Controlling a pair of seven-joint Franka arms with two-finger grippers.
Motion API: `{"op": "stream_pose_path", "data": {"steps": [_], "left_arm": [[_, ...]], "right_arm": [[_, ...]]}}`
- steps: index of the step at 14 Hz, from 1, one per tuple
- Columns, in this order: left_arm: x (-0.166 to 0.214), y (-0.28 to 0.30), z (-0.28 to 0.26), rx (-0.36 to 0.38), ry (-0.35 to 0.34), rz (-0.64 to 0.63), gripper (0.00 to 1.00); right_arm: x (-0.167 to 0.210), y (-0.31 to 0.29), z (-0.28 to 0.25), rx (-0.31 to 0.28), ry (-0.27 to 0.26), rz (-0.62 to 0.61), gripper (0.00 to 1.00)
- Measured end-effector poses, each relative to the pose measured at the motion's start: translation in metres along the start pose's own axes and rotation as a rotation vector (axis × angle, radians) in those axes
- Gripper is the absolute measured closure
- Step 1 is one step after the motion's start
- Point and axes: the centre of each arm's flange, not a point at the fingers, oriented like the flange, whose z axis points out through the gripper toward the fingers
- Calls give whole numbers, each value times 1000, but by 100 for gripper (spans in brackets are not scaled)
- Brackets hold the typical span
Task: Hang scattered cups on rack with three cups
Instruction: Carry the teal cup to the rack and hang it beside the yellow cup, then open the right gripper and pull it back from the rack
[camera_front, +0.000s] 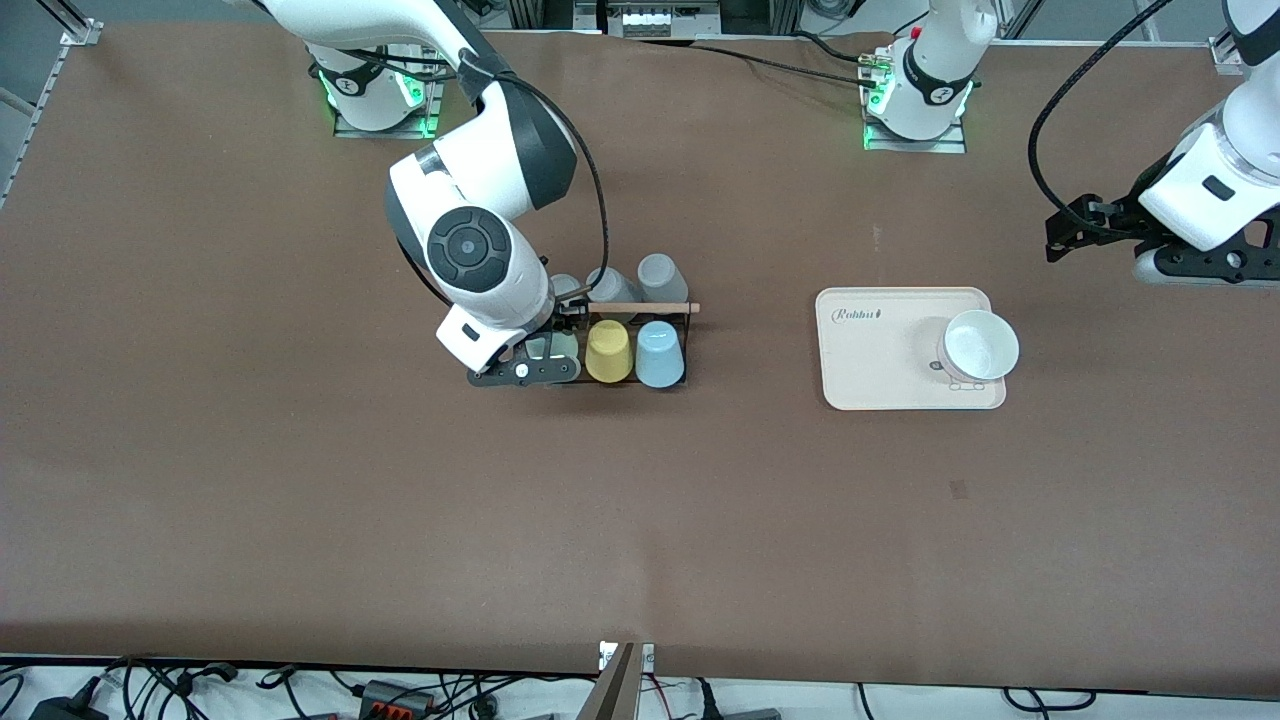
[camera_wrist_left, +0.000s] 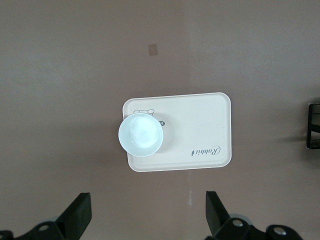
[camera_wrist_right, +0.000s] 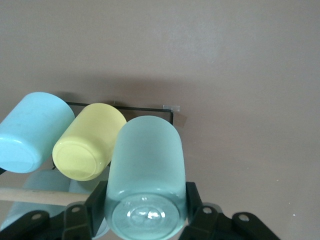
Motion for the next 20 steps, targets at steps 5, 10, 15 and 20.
{"op": "stream_pose_path", "data": {"steps": [5, 10, 15, 20], "left_arm": [[-1, 0, 1, 0, -8, 0, 0], [-1, 0, 0, 0, -8, 0, 0], [-1, 0, -2, 0, -5, 1, 0], [-2, 0, -1, 1, -14, 1, 0]], "right_arm": [[-1, -11, 21, -18, -25, -13, 33], [3, -9, 41, -34, -49, -7, 33], [7, -9, 56, -42, -63, -5, 33], [10, -8, 62, -43, -62, 1, 30]]}}
